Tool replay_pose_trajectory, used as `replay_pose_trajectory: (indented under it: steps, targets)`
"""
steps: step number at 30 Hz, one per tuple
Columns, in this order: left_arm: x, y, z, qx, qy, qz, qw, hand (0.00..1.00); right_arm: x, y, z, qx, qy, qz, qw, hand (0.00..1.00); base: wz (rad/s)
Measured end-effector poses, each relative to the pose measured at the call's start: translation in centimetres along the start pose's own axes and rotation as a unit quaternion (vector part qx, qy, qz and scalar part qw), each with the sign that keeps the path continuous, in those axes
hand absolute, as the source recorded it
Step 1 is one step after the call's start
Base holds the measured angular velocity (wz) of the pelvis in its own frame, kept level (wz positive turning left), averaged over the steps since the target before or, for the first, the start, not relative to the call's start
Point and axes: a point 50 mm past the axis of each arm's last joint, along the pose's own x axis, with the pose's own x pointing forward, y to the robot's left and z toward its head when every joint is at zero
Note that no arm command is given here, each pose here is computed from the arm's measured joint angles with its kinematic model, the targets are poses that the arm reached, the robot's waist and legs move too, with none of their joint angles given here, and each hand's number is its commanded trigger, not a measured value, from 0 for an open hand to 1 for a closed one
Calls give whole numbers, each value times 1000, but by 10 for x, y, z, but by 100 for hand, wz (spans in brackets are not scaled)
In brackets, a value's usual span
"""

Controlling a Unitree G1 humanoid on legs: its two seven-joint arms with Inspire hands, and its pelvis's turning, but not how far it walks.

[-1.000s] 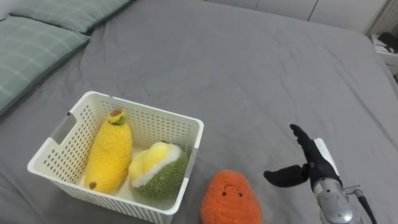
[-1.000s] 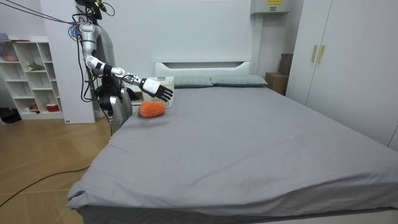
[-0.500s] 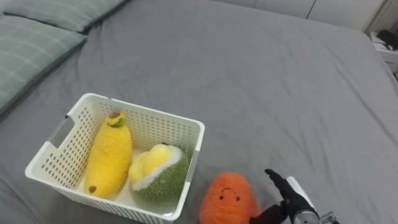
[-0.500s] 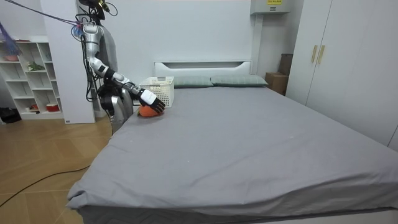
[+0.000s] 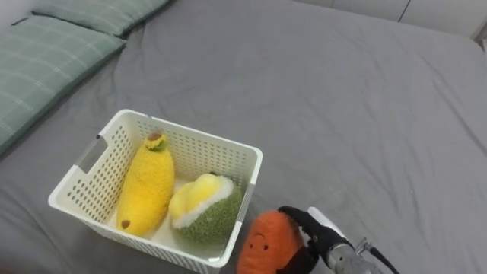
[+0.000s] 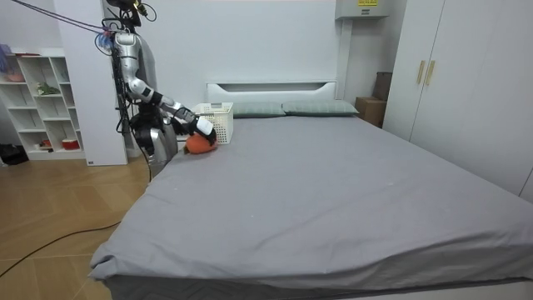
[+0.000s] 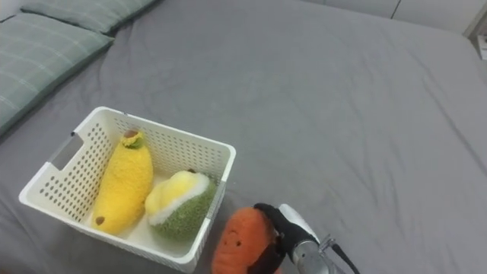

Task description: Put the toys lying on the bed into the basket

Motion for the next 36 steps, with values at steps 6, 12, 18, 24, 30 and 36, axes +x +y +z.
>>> replay_pose_trajectory:
  steps: [6, 12, 18, 24, 30, 36]
  targets:
    - [0, -1, 0, 1, 1, -4, 1000, 0, 5, -2, -4, -4, 18, -5, 1000, 100, 1]
    - [0, -1, -1, 2, 3, -5, 1000, 0, 6, 5, -6, 1, 24, 3, 1000, 100, 0]
    - [0, 0, -1, 1, 4, -3, 1000, 0, 6, 6, -4, 2, 18, 4, 1000, 100, 0]
    - [0, 2, -2, -5, 5, 6, 1000, 0, 5, 1, -5, 7, 18, -9, 1000, 100, -2]
    - [2, 8, -9, -15, 19, 17, 1000, 0, -2, -22, -12, 36, 21, -68, 997, 100, -1]
    - [2, 17, -20, -28, 37, 33, 998, 0, -29, -90, 9, 38, -50, -223, 973, 100, -7]
